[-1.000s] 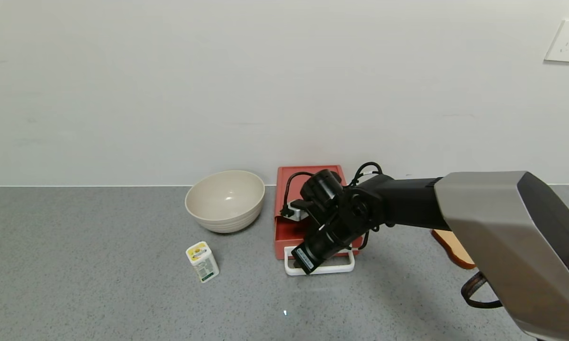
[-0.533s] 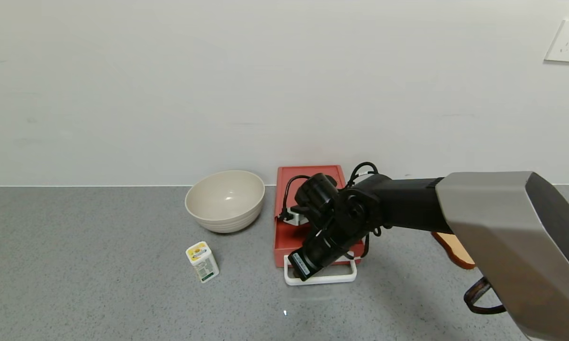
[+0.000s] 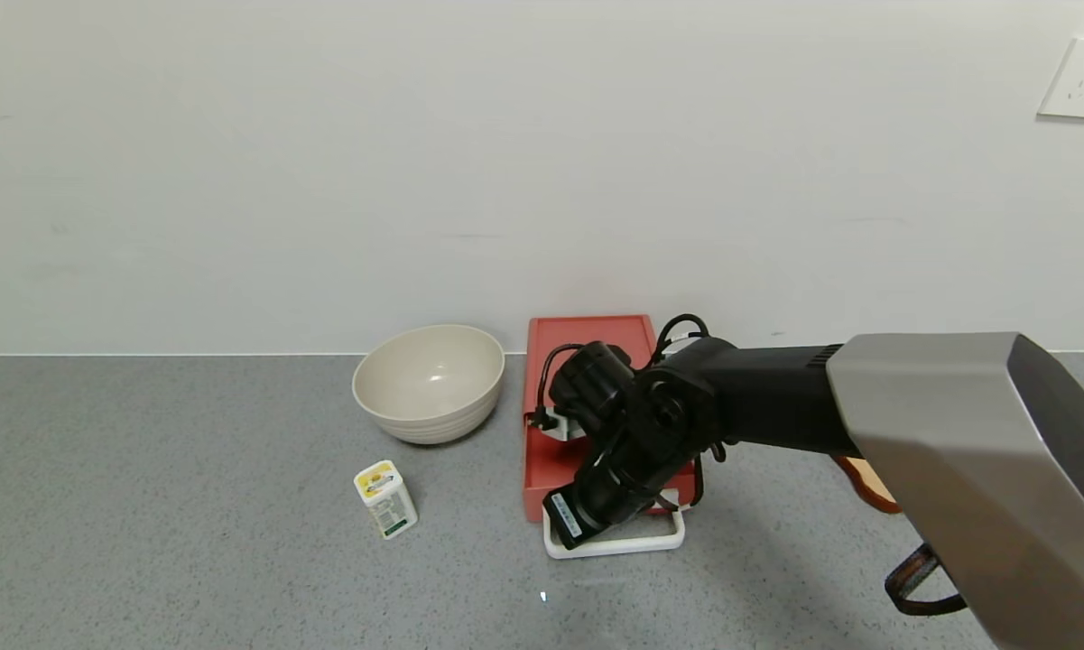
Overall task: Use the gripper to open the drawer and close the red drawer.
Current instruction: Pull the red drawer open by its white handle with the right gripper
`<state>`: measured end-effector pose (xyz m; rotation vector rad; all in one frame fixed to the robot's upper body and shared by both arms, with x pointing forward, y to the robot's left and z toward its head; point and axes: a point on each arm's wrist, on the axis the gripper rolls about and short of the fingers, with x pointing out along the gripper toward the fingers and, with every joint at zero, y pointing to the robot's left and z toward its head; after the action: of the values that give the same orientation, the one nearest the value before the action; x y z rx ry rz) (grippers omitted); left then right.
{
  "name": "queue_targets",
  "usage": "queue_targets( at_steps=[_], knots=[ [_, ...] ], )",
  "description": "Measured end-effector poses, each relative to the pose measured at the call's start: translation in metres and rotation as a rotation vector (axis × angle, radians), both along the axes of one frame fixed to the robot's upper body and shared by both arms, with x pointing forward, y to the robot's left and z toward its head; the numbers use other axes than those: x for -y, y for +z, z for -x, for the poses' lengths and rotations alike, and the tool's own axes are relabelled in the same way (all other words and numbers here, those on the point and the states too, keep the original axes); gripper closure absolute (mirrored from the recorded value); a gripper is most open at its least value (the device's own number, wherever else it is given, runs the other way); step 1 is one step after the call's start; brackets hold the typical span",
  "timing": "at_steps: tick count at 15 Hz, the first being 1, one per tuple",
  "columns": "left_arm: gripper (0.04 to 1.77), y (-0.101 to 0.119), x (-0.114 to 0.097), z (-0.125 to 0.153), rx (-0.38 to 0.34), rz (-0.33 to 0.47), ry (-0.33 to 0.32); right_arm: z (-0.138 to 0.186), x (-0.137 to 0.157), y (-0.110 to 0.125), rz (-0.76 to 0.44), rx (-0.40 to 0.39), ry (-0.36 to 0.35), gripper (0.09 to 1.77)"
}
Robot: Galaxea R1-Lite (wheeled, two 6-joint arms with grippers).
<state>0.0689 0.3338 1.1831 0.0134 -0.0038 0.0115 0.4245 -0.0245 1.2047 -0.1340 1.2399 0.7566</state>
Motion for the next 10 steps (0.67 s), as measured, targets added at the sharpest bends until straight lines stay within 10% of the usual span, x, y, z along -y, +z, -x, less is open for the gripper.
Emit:
queue_targets(
  at_steps=[10],
  knots=[
    [0.09,0.0,0.0,0.0,0.0,0.0,0.002,0.022,-0.003,0.003,0.031,-0.061,0.011,1.74]
  ],
)
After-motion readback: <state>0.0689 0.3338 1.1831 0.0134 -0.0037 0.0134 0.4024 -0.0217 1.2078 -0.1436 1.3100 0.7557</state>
